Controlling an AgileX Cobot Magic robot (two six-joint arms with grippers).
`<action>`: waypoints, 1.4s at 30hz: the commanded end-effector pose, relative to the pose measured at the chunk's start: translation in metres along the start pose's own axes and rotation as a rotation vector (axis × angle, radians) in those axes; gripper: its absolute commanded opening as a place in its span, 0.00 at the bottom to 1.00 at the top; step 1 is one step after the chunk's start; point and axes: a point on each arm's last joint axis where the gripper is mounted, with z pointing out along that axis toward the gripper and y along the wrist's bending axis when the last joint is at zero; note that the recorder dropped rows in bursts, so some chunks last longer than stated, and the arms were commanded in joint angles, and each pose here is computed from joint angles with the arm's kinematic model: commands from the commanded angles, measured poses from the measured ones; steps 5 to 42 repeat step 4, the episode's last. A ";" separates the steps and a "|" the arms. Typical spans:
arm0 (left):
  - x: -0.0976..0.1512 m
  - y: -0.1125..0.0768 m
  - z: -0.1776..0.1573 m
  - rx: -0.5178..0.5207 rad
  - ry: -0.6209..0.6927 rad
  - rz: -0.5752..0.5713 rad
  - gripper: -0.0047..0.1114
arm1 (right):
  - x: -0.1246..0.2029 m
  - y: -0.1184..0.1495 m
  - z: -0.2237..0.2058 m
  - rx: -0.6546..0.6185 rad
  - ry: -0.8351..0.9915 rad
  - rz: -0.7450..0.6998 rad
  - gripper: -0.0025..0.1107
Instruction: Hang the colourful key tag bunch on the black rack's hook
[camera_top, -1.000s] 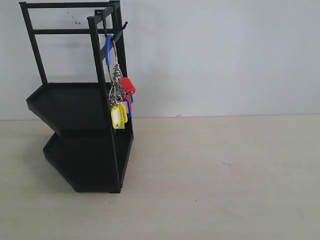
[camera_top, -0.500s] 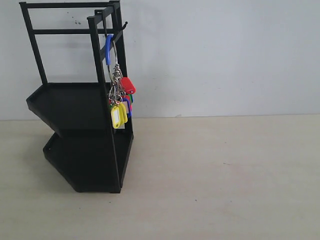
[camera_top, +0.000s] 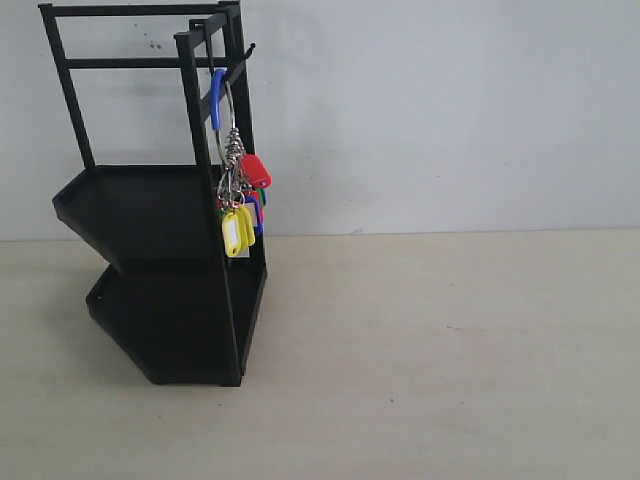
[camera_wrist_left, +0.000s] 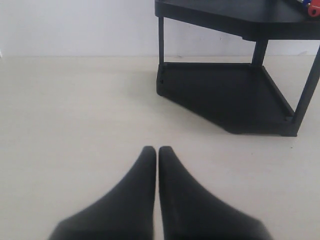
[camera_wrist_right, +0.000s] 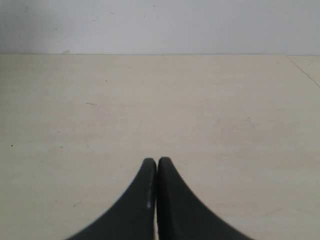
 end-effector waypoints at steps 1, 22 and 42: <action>-0.002 0.000 0.000 -0.003 -0.019 -0.018 0.08 | -0.001 0.000 0.000 0.007 -0.006 0.004 0.02; -0.002 0.000 0.000 -0.003 -0.019 -0.018 0.08 | -0.001 0.000 0.000 0.007 -0.006 0.004 0.02; -0.002 0.000 0.000 -0.003 -0.019 -0.018 0.08 | -0.001 0.000 0.000 0.007 -0.006 0.004 0.02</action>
